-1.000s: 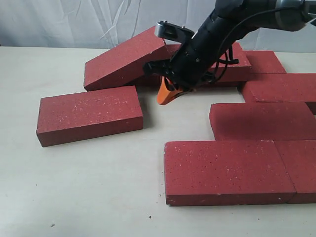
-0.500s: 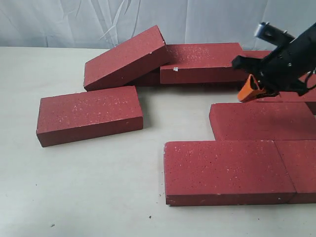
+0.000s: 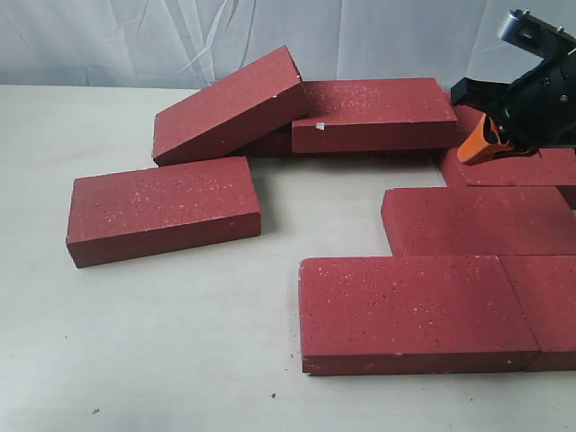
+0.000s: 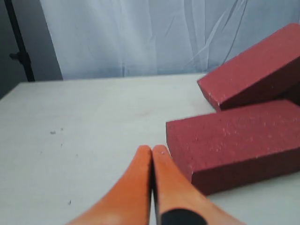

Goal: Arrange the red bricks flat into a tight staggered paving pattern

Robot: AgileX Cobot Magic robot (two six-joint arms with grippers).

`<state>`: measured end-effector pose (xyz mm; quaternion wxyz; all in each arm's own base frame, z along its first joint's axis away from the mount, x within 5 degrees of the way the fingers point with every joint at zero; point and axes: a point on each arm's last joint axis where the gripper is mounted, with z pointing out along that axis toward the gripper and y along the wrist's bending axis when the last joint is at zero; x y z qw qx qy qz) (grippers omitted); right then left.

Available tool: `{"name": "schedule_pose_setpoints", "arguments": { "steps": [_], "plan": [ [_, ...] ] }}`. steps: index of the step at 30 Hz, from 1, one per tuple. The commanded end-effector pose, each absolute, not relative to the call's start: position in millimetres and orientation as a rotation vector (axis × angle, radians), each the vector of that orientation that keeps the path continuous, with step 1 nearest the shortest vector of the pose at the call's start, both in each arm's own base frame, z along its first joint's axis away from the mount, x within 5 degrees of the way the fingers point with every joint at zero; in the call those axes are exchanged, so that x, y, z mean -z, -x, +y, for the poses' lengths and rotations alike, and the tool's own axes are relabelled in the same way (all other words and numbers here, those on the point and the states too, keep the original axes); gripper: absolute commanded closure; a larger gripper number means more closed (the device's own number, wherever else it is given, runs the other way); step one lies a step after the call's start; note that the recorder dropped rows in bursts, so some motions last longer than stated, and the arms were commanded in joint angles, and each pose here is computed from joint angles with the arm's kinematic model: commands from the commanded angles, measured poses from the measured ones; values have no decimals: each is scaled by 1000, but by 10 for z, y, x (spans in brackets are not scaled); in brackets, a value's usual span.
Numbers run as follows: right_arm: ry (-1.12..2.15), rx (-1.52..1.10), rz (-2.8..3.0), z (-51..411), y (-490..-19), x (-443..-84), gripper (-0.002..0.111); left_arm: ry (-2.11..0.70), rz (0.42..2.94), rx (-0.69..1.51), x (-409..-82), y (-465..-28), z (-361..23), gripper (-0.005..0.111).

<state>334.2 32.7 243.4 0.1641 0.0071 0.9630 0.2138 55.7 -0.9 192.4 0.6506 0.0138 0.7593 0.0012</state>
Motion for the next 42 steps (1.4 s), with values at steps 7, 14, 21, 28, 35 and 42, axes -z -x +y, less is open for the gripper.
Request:
{"name": "schedule_pose_setpoints", "arguments": {
  "steps": [7,14,21,28,35,42],
  "plan": [
    [-22,-606,2735,307,-3329,-2450,109,-28,1403,4,-2204,-552,-12,107],
    [-23,-604,2732,305,-3332,-2450,109,-27,1325,4,-2274,-538,-12,107],
    [-24,-603,2730,305,-3334,-2451,109,-26,1301,4,-2295,-532,-12,107],
    [-25,-600,2727,304,-3337,-2452,109,-27,1186,0,-2394,-499,-11,107],
    [-25,-600,2727,304,-3337,-2452,109,71,1037,63,-2514,-440,34,107],
    [-25,-600,2727,304,-3337,-2452,109,130,986,-31,-2980,-412,120,107]
  ]
}}
